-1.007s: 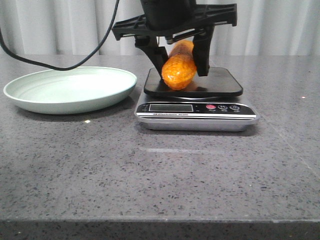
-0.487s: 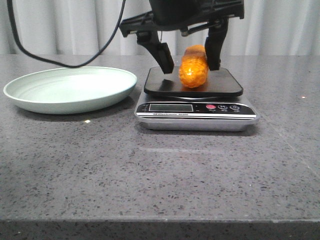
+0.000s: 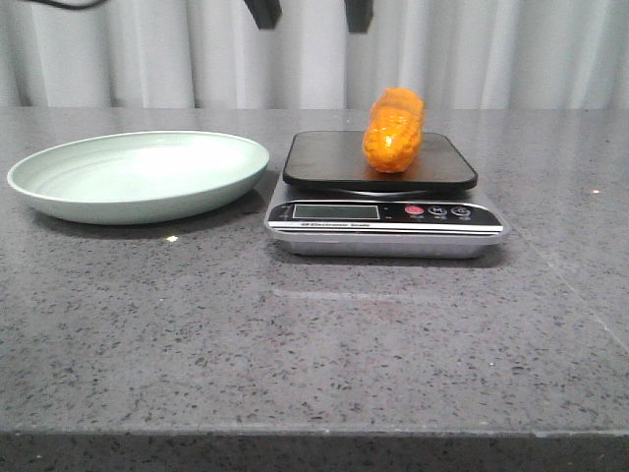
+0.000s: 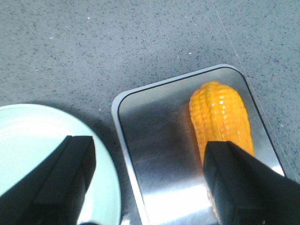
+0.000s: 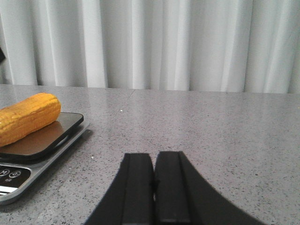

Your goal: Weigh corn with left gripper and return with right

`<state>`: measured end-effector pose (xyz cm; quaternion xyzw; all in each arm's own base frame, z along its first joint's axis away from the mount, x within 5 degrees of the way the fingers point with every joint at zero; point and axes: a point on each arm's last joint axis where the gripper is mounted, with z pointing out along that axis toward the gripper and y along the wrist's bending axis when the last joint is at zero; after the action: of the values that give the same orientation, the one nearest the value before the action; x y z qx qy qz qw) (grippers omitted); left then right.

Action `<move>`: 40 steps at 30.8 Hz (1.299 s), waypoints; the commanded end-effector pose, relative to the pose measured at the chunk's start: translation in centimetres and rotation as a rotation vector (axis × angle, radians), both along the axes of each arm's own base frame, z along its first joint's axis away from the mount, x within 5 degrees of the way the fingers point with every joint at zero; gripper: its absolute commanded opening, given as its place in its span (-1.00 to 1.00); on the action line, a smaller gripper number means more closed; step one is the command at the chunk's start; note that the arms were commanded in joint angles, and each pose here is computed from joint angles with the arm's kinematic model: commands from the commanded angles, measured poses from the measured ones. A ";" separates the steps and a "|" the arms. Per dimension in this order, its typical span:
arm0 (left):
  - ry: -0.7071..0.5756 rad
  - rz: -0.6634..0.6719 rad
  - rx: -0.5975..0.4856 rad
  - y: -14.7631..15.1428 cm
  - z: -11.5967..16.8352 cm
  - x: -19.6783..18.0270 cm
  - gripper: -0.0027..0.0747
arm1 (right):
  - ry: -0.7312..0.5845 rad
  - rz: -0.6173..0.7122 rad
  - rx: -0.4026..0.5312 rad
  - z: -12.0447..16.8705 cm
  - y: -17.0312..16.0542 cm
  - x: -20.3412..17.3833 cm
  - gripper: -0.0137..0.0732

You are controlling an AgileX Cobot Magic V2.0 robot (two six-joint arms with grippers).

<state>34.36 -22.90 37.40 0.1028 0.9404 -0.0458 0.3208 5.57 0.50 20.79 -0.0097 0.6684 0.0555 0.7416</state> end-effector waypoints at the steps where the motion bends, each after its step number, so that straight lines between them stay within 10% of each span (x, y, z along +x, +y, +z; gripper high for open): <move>1: -0.117 -0.011 -0.034 2.4 4.3 -2.1 0.48 | -0.097 0.004 -0.002 1.0 0.0 -0.3 -0.34; 31: -0.442 -0.034 -0.178 16.6 2.4 -20.4 0.47 | -0.098 0.004 -0.002 1.0 0.0 -0.3 -0.34; 40: -0.526 -0.049 -0.228 19.7 -2.0 -25.8 -0.06 | -0.098 0.004 -0.002 1.0 0.0 -0.3 -0.34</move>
<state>9.53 -3.67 35.34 0.0937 0.8424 -0.1123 0.5186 5.57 0.50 20.79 -0.0097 0.6684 0.0555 0.7416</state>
